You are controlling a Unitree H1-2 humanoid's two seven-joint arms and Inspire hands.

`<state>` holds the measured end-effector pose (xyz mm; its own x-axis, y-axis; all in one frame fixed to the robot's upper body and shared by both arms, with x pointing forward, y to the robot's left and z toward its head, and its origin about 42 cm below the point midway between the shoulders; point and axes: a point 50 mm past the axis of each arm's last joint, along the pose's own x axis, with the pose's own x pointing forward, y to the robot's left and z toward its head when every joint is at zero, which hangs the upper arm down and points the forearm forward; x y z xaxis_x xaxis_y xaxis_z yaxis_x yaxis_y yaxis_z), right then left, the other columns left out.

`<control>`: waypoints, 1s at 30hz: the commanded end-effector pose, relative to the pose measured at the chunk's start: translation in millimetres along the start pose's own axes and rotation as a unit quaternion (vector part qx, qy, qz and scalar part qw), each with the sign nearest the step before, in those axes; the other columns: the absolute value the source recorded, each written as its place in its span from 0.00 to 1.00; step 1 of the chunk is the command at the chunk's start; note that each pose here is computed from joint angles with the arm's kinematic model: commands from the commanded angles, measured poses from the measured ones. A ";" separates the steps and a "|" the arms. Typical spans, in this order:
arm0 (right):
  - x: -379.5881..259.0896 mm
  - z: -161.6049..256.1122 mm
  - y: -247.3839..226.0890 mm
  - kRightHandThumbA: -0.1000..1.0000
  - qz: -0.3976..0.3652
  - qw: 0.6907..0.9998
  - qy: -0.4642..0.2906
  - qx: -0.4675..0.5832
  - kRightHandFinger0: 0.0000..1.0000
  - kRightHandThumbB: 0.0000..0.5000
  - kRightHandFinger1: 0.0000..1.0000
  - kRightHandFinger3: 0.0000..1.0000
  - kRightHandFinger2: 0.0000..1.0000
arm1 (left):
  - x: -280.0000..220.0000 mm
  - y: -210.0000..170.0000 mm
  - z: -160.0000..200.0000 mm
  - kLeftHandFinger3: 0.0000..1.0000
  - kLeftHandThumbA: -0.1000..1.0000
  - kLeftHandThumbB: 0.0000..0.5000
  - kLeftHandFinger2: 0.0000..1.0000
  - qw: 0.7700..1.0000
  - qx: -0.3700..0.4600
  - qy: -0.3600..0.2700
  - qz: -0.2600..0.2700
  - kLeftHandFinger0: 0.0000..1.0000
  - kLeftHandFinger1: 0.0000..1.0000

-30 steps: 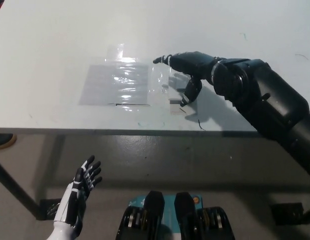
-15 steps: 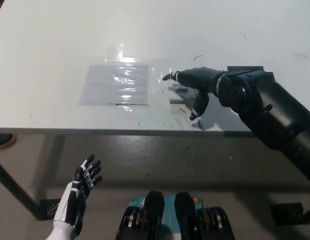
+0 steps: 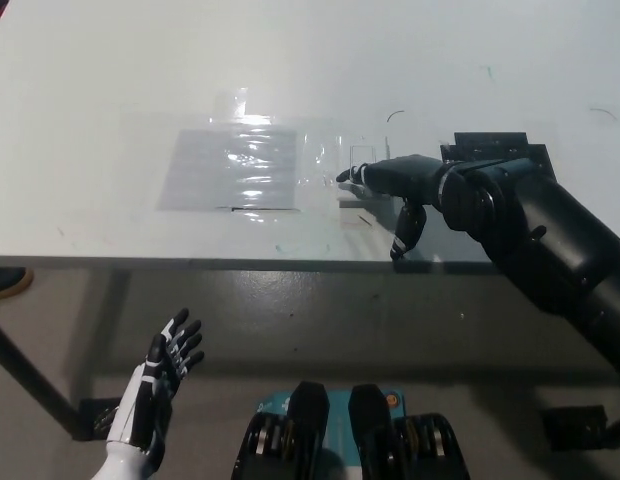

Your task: A white switch is kept at the centre of the table close to the robot and the robot uses its right hand to press it to turn it on

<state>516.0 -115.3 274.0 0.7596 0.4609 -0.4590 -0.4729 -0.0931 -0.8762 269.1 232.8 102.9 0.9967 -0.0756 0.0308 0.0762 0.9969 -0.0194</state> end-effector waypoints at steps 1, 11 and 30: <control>-6.0 -4.8 -18.3 1.00 -0.016 1.000 0.002 -0.021 1.00 0.64 1.00 1.00 1.00 | 3.2 -0.2 9.6 1.00 1.00 0.06 1.00 1.000 -0.005 -0.027 -0.005 1.00 1.00; 6.3 -9.7 -2.3 1.00 -0.002 1.000 0.006 -0.024 1.00 0.68 1.00 1.00 1.00 | 2.5 -0.2 10.1 1.00 1.00 0.02 1.00 1.000 -0.001 -0.029 -0.009 1.00 1.00; -117.0 -26.1 -127.0 1.00 -0.253 0.942 -0.158 0.153 1.00 0.53 1.00 1.00 1.00 | 6.4 -1.4 11.1 1.00 1.00 0.00 1.00 0.999 0.004 -0.037 -0.007 1.00 1.00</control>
<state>516.2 -153.7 365.9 0.8080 0.5781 -0.1136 -0.3148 0.2607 -0.9126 271.2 232.4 104.4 0.9963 -0.0774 0.0371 0.0782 0.9968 -0.0192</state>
